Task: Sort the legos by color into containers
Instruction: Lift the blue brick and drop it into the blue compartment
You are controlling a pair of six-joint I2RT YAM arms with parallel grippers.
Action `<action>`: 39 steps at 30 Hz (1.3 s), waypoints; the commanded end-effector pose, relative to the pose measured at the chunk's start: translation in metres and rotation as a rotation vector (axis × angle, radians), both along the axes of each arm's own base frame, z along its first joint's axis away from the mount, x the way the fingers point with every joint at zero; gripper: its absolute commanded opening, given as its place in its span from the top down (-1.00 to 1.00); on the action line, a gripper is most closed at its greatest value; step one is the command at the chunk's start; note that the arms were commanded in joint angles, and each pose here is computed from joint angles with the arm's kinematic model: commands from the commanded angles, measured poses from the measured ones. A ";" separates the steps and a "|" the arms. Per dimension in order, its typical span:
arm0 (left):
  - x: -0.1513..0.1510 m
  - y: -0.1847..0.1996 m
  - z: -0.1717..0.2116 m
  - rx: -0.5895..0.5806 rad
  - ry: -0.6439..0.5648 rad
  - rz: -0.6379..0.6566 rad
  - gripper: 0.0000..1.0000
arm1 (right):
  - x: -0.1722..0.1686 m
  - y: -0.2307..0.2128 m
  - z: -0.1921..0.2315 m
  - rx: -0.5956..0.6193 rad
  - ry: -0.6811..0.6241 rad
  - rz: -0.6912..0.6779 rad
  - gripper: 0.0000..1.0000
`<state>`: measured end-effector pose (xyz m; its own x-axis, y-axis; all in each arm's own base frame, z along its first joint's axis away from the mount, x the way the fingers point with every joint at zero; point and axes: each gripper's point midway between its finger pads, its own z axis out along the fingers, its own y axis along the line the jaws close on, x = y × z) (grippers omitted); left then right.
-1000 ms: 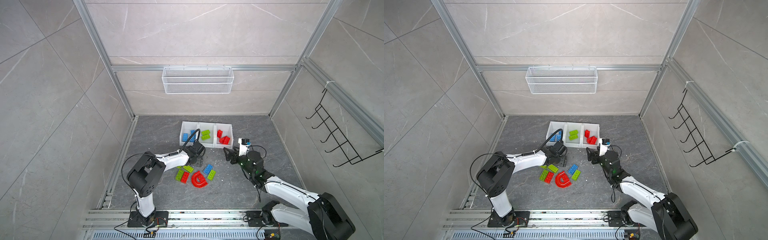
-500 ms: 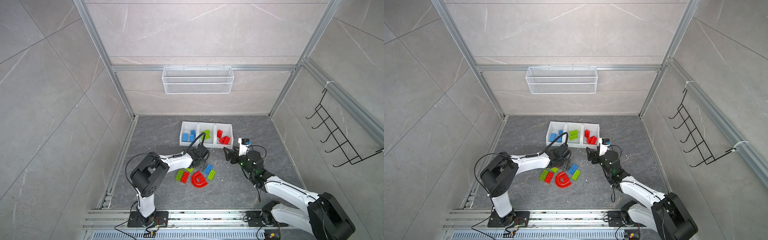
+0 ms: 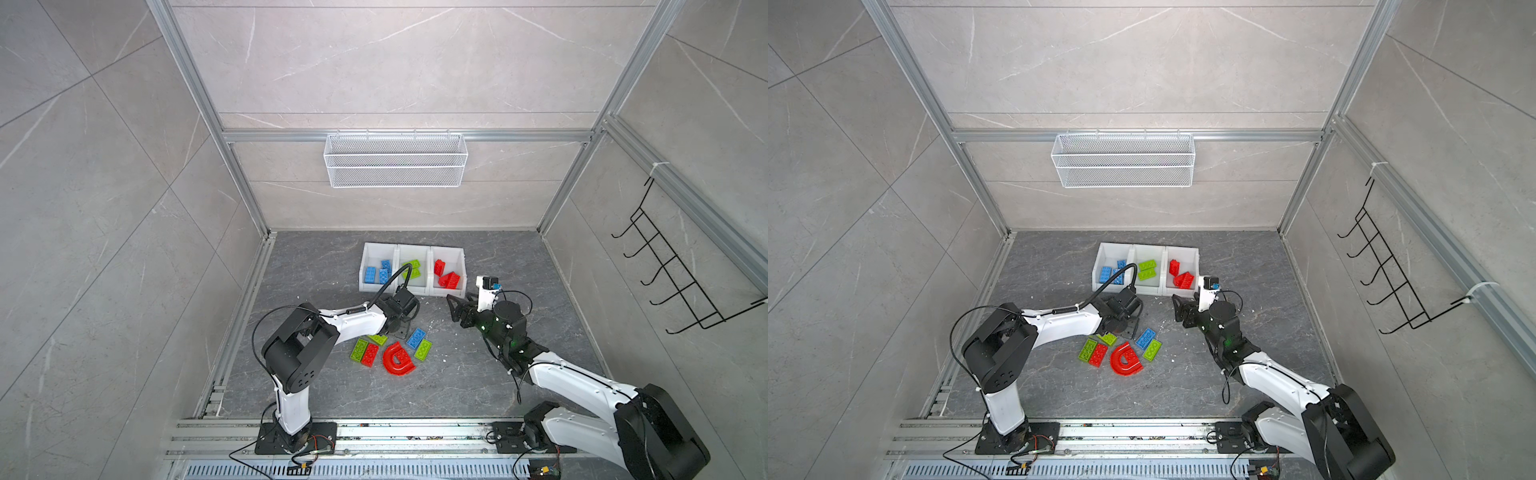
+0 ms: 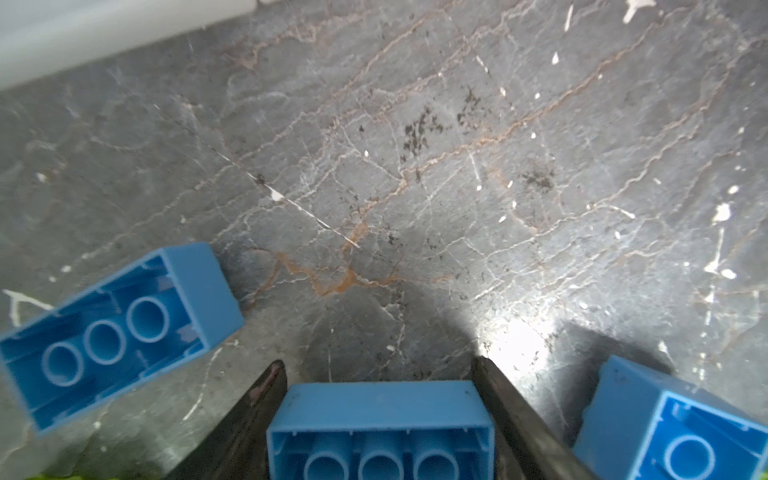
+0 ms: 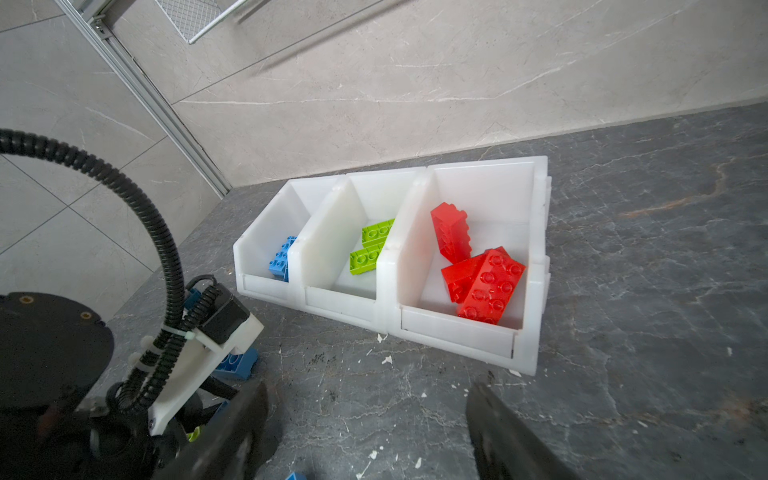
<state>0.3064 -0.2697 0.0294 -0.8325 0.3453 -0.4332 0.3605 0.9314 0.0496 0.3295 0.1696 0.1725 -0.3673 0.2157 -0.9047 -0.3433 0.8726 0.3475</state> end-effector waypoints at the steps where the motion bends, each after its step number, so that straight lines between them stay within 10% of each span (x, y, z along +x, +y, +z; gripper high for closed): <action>1: 0.015 -0.004 0.024 0.006 -0.053 -0.021 0.01 | 0.003 0.005 0.007 -0.009 -0.014 0.013 -0.54; 16: 0.131 0.033 0.146 -0.131 -0.283 -0.019 0.10 | 0.002 0.005 0.009 -0.005 -0.015 0.016 -0.54; 29: 0.210 0.040 0.136 -0.056 -0.271 -0.003 0.08 | 0.001 0.004 0.011 -0.010 -0.023 0.015 -0.54; 39: 0.211 0.054 0.142 -0.031 -0.288 0.037 -0.89 | 0.001 0.006 0.011 -0.009 -0.022 0.022 -0.54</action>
